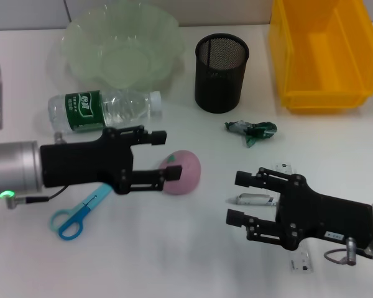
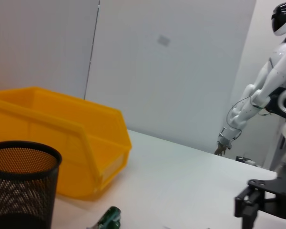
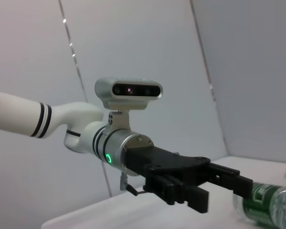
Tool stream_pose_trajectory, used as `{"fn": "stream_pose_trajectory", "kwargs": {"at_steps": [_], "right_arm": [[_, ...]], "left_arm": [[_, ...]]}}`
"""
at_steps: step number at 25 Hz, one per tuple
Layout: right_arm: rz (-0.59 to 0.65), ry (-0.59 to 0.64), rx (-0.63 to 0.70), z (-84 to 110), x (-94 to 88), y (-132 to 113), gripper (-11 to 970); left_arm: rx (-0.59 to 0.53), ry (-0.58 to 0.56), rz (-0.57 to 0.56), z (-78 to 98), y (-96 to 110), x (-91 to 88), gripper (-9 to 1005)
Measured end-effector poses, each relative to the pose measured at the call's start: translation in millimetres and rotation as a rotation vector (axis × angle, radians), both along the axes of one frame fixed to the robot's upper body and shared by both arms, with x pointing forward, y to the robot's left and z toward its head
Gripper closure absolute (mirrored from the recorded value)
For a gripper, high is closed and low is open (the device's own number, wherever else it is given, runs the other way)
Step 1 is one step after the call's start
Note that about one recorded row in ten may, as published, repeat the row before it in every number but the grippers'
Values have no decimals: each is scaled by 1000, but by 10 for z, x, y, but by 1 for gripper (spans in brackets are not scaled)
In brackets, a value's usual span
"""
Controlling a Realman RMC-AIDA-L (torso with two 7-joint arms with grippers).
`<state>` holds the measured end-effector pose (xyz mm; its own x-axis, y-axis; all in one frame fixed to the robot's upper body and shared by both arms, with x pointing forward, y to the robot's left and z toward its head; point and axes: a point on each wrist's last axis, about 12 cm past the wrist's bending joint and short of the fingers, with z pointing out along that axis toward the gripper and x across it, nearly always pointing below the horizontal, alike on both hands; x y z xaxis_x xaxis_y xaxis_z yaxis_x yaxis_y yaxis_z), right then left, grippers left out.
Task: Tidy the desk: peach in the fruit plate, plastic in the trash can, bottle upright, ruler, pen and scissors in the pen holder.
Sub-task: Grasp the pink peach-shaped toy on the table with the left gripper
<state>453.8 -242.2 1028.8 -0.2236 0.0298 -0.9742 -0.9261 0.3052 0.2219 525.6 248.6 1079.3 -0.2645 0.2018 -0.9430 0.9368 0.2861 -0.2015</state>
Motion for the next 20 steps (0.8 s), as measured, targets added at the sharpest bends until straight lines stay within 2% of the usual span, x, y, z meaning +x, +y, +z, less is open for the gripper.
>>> {"fn": "stream_pose_trajectory", "kwargs": {"at_steps": [6,10,17,20], "right_arm": [[-31,9,5,-42,-83,-55,234],[-56,22,4,-77,-136,-88,235],[-78,20,9,-93,-152,-102,240],[-84,14,12,-82,-128,-101,242]], "left_arm": [[15,20,1,-2,-134,125,213],[70,65,-15,-52,-262,184,213],[132,101,-27,-98,-362,215,213],[166,98,14,-154,-343,243,213]]}}
